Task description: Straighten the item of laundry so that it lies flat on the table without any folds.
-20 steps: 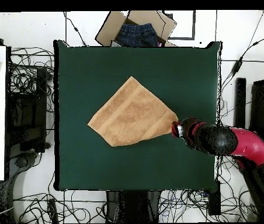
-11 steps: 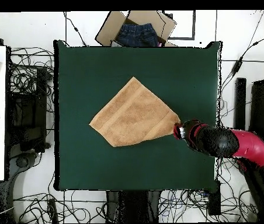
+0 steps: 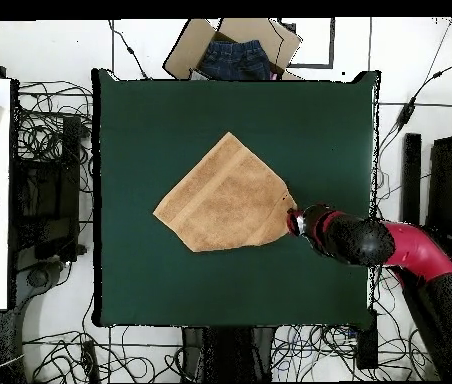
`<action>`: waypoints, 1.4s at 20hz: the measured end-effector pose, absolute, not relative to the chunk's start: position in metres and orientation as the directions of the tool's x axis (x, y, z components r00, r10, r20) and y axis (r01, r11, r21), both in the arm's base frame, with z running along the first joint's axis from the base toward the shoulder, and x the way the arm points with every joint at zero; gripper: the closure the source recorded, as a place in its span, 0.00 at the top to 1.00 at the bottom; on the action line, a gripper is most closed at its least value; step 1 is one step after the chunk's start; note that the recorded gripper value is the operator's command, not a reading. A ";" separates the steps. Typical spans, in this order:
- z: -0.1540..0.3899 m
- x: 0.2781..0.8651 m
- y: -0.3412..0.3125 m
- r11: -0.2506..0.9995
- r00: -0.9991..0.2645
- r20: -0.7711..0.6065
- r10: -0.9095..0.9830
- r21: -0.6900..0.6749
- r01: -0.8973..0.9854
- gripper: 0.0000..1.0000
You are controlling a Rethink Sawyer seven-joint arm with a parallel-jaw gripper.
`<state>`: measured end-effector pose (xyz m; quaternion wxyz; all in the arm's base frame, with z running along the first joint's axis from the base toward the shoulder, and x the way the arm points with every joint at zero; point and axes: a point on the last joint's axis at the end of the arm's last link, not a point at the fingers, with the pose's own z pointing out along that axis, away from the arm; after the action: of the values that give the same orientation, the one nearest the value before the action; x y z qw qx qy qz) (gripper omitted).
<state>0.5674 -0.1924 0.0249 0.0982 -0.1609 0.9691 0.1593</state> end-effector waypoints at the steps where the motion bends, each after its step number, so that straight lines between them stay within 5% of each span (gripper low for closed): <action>1: 0.017 0.569 -0.188 0.894 -0.929 -0.246 -0.275 0.291 -0.342 0.00; 18: -0.017 0.616 -0.159 0.863 -0.901 -0.313 -0.302 0.311 -0.397 0.00; 28: 0.050 0.604 -0.167 0.864 -0.873 -0.290 -0.392 0.209 -0.457 0.00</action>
<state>0.6044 -0.1670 0.0499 0.1198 -0.2216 0.9580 0.1370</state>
